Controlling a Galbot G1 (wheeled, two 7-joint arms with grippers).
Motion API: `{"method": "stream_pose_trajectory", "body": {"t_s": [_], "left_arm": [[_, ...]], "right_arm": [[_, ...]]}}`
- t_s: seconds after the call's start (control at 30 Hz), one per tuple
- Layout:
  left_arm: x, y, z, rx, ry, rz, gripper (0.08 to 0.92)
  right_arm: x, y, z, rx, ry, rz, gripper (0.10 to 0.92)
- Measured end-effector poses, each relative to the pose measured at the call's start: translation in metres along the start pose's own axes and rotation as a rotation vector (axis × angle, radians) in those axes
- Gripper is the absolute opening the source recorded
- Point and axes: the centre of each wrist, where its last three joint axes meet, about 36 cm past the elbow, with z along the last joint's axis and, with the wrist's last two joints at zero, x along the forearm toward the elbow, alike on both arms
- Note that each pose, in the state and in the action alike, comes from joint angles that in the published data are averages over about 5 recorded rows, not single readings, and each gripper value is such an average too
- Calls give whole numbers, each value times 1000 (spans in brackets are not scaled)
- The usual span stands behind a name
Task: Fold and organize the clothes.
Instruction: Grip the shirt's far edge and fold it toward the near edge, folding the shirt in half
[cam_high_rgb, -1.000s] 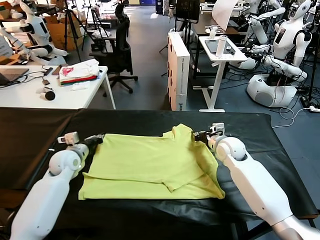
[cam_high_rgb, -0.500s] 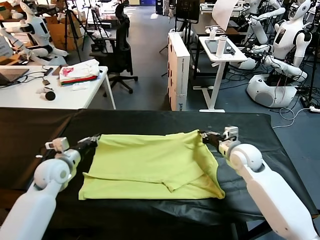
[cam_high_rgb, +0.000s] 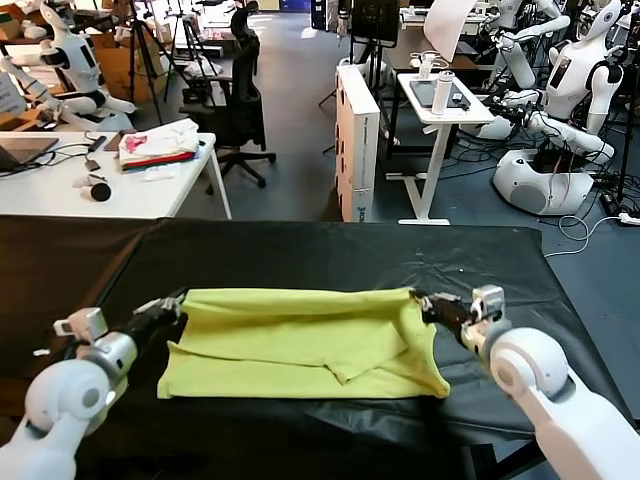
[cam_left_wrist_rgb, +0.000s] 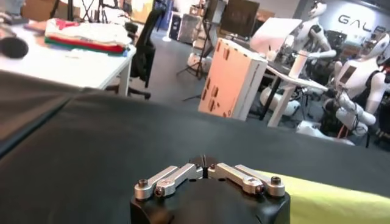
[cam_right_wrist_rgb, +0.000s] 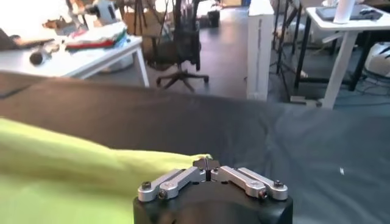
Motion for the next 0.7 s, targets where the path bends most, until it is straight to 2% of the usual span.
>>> {"method": "stream_pose_trajectory", "body": {"t_s": [0.3, 0.5, 0.7], "left_arm": [[30, -2, 26, -2, 65, -36, 149], [38, 2, 43, -9, 115, -68, 149], [43, 6, 56, -2, 141, -91, 149]], "right_arm": [[8, 6, 18, 6, 50, -4, 138], [9, 9, 23, 5, 63, -13, 138], [10, 11, 26, -1, 71, -24, 138]]}}
